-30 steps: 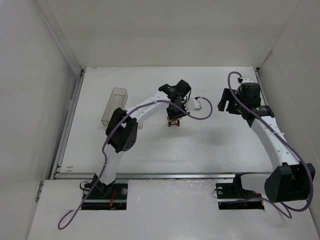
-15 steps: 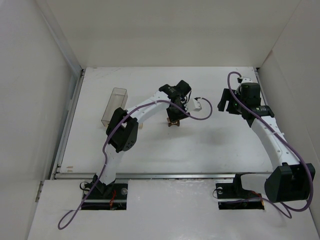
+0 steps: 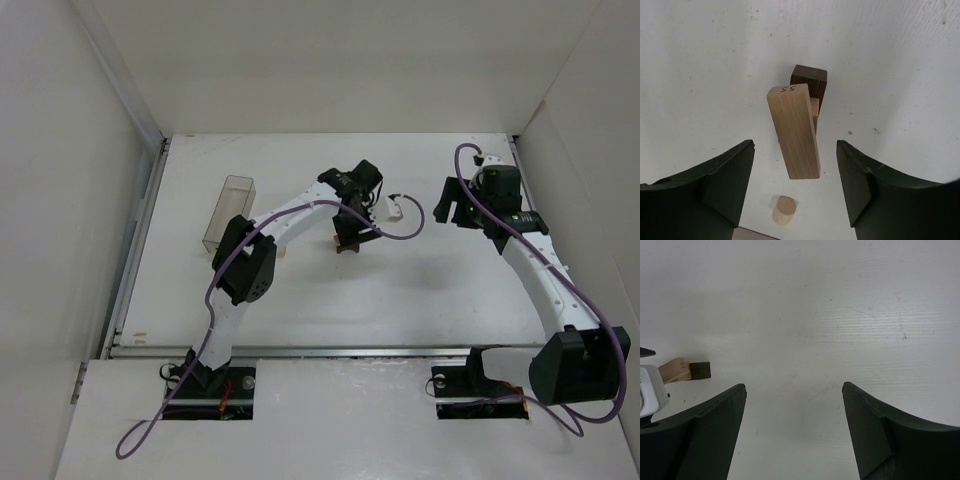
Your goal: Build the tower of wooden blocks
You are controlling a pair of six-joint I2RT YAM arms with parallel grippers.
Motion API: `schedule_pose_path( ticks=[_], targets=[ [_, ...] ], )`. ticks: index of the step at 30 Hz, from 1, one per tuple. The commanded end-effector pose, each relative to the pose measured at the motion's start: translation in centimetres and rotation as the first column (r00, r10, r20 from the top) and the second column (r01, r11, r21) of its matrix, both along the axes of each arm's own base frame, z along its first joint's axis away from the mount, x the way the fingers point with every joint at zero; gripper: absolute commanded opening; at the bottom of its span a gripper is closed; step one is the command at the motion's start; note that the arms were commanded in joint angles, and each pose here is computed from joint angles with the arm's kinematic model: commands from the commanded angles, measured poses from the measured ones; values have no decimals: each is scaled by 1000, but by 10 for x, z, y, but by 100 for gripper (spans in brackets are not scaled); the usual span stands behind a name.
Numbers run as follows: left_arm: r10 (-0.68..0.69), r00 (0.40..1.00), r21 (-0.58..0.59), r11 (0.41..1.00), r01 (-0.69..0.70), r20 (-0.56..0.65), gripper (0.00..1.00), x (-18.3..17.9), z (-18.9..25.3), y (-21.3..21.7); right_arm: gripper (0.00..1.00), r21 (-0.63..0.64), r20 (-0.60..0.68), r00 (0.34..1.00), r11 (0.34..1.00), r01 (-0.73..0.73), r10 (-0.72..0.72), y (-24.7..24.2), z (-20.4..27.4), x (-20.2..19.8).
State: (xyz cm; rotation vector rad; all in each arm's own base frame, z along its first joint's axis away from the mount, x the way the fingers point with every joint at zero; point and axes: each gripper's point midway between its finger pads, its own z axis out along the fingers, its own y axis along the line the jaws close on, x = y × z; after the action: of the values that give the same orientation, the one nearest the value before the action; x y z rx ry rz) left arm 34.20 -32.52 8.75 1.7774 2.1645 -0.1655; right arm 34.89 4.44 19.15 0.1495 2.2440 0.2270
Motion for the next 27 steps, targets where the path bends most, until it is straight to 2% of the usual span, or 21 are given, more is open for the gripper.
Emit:
schedule_pose_path(
  ticks=[1, 6, 8, 12, 20, 22, 27],
  targets=[
    [6, 999, -25, 1000, -5, 49, 64, 4, 35, 10, 84, 26, 70, 995, 997, -66, 64, 9, 14, 3],
    [34, 998, -88, 996, -29, 49, 64, -3, 55, 28, 84, 69, 46, 991, 990, -125, 122, 22, 6, 5],
    [51, 996, -135, 990, -41, 76, 64, -8, 74, 34, 84, 131, 55, 990, 982, -133, 127, 32, 6, 12],
    [68, 996, -149, 987, -58, 62, 64, -20, 69, 42, 84, 194, 61, 987, 968, -156, 147, 61, 4, 27],
    [167, 986, -188, 968, -164, -4, 65, -26, 37, 36, 84, 191, 8, 973, 954, -229, 232, 124, -9, 69],
    [180, 984, -192, 965, -176, 2, 66, -26, 35, 38, 84, 182, -34, 970, 956, -231, 241, 134, -25, 77],
    [199, 980, -223, 956, -191, 14, 70, -30, 30, 40, 84, 182, -50, 957, 944, -274, 287, 162, -36, 92]
  ],
)
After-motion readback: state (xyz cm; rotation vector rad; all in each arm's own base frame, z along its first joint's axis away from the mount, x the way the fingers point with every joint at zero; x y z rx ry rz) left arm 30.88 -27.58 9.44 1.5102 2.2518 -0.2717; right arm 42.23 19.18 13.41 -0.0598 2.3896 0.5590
